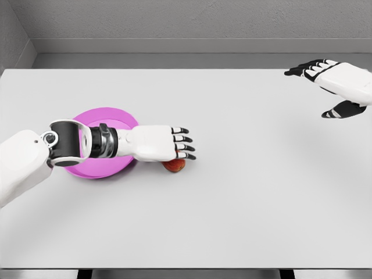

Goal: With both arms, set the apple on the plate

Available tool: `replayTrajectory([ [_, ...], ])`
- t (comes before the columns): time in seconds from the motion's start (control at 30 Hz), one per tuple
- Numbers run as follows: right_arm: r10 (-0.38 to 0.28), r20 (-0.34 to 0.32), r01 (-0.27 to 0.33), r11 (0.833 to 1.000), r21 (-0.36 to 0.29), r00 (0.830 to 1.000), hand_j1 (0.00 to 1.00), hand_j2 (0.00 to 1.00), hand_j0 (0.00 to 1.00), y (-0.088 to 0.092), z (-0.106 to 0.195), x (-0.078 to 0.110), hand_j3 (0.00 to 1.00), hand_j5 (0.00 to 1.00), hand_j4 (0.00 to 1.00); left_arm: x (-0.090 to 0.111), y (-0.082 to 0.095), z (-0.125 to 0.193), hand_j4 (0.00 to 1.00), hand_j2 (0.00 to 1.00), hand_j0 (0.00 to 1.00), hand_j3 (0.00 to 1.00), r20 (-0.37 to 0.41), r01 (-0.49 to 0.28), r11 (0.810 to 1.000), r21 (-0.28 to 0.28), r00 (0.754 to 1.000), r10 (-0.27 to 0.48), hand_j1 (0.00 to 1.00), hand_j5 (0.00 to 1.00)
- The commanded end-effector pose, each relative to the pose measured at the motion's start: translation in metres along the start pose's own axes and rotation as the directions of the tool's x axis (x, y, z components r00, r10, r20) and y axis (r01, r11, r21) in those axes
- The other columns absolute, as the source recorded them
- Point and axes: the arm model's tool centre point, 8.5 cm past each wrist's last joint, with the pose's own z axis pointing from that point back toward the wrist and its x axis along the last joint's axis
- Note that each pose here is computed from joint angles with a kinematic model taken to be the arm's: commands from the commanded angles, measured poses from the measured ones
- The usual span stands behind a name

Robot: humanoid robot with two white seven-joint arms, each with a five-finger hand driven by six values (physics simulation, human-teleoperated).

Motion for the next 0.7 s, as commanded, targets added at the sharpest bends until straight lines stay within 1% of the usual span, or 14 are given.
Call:
replayTrajectory([
  [0.0,-0.002,0.000,0.002,1.000,-0.001,1.000,1.00,1.00,1.00,0.000,0.000,0.000,1.00,1.00,1.00,0.002,0.000,0.001,1.00,1.00,1.00,1.00,0.005,0.004,0.999,-0.037,1.000,-0.004,1.00,1.00],
  [0.33,0.000,-0.001,0.000,1.000,-0.005,1.000,1.00,1.00,1.00,-0.002,0.000,0.000,1.00,1.00,1.00,0.005,0.002,-0.004,1.00,1.00,1.00,1.00,0.013,0.007,1.000,-0.030,1.000,-0.006,1.00,1.00],
  [0.43,0.001,0.001,-0.001,1.000,-0.005,1.000,1.00,1.00,1.00,-0.002,0.000,0.000,1.00,1.00,1.00,0.011,0.000,-0.010,1.00,1.00,1.00,1.00,0.036,0.007,0.999,-0.043,0.999,-0.006,1.00,1.00],
  [0.53,0.000,0.001,0.000,1.000,-0.004,1.000,1.00,1.00,1.00,-0.001,0.000,0.000,1.00,1.00,1.00,0.011,0.000,-0.010,1.00,1.00,1.00,1.00,0.037,0.009,0.998,-0.054,0.999,-0.007,1.00,1.00],
  [0.6,0.000,0.001,0.000,1.000,-0.004,1.000,1.00,1.00,1.00,-0.001,0.000,0.000,1.00,1.00,1.00,0.011,0.000,-0.010,1.00,1.00,1.00,1.00,0.038,0.008,0.999,-0.052,0.999,-0.006,1.00,1.00],
  [0.67,-0.001,0.001,0.001,1.000,-0.005,1.000,1.00,1.00,1.00,-0.001,0.000,0.000,1.00,1.00,1.00,0.011,0.000,-0.010,0.95,0.95,0.95,0.95,0.038,0.008,0.999,-0.053,0.999,-0.006,0.95,0.95],
])
